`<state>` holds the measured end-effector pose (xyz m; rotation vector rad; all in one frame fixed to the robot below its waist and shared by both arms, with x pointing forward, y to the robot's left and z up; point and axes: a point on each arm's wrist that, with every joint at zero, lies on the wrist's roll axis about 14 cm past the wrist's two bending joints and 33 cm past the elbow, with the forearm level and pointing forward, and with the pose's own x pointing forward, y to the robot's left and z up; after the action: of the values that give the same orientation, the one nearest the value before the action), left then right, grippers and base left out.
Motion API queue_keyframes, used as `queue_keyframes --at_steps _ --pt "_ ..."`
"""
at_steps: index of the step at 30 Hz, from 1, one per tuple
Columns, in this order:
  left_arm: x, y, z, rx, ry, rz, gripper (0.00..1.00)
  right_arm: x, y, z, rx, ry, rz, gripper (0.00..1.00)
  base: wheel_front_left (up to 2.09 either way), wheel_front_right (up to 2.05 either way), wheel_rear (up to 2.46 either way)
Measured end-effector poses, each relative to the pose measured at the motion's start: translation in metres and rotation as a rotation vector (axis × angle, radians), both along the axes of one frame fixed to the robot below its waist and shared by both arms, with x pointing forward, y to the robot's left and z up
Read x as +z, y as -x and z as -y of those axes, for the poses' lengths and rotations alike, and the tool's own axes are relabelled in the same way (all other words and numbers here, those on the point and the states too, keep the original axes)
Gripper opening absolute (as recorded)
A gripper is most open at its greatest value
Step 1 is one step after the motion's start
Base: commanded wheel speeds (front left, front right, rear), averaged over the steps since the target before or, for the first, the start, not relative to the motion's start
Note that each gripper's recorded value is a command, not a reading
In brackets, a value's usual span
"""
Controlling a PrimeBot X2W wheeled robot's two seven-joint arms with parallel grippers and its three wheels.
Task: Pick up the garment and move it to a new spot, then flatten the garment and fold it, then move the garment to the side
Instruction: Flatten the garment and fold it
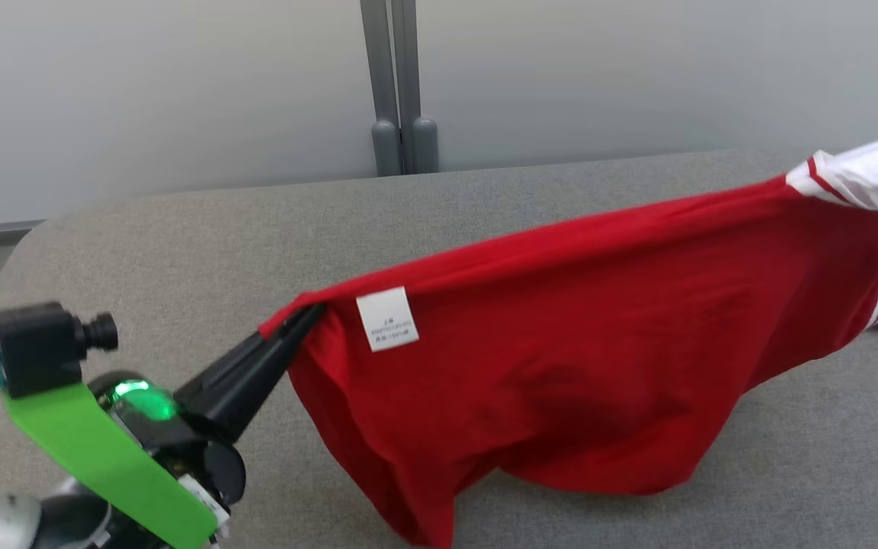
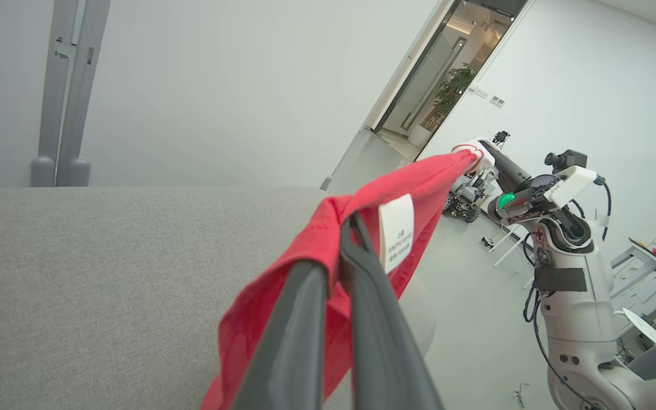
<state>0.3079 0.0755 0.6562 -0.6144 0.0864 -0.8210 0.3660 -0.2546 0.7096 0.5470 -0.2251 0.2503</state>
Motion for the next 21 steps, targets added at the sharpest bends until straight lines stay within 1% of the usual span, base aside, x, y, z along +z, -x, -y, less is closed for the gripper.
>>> queue_keyframes --at_steps 3,6,7,8,9,10,12,14,15,16,19,21 --pt "0.026 -0.021 -0.003 -0.019 -0.006 0.002 0.0 0.016 -0.025 -0.005 -0.014 0.04 0.0 0.0 0.0 0.0 0.0" --pt "0.049 -0.066 -0.011 0.023 -0.06 0.032 0.0 0.037 -0.063 -0.012 -0.036 0.041 0.018 0.0 0.0 0.0 0.0" --pt "0.055 -0.086 -0.014 0.053 -0.101 0.053 0.0 0.043 -0.08 -0.015 -0.051 0.058 0.012 0.0 0.0 0.0 0.0" --pt "0.06 -0.109 -0.018 0.096 -0.156 0.08 0.0 0.052 -0.095 -0.014 -0.09 0.078 0.028 0.0 0.0 0.0 0.0" --pt "0.067 -0.129 -0.021 0.134 -0.164 0.092 0.0 0.064 -0.107 -0.009 -0.134 0.086 0.056 0.0 0.0 0.0 0.0" --pt "0.081 -0.153 -0.022 0.179 -0.143 0.115 0.0 0.08 -0.121 -0.005 -0.177 0.095 0.092 0.0 0.0 0.0 0.0" --pt "0.11 -0.201 -0.027 0.294 -0.119 0.199 0.0 0.11 -0.149 0.0 -0.252 0.064 0.178 0.0 0.0 0.0 0.0" --pt "0.131 -0.239 -0.032 0.379 -0.096 0.266 0.0 0.122 -0.177 -0.004 -0.288 0.045 0.225 0.0 0.0 0.0 0.0" --pt "0.135 -0.257 -0.038 0.435 -0.1 0.313 0.0 0.123 -0.192 -0.005 -0.307 0.028 0.248 0.0 0.0 0.0 0.0" --pt "0.134 -0.272 -0.044 0.477 -0.089 0.323 0.0 0.119 -0.205 -0.009 -0.311 0.027 0.25 0.0 0.0 0.0 0.0" --pt "0.115 -0.313 -0.054 0.541 -0.092 0.344 0.0 0.098 -0.245 -0.018 -0.308 -0.018 0.247 0.0 0.0 0.0 0.0" --pt "0.096 -0.335 -0.058 0.557 -0.106 0.36 0.0 0.083 -0.267 -0.031 -0.26 -0.069 0.253 0.0 0.0 0.0 0.0"
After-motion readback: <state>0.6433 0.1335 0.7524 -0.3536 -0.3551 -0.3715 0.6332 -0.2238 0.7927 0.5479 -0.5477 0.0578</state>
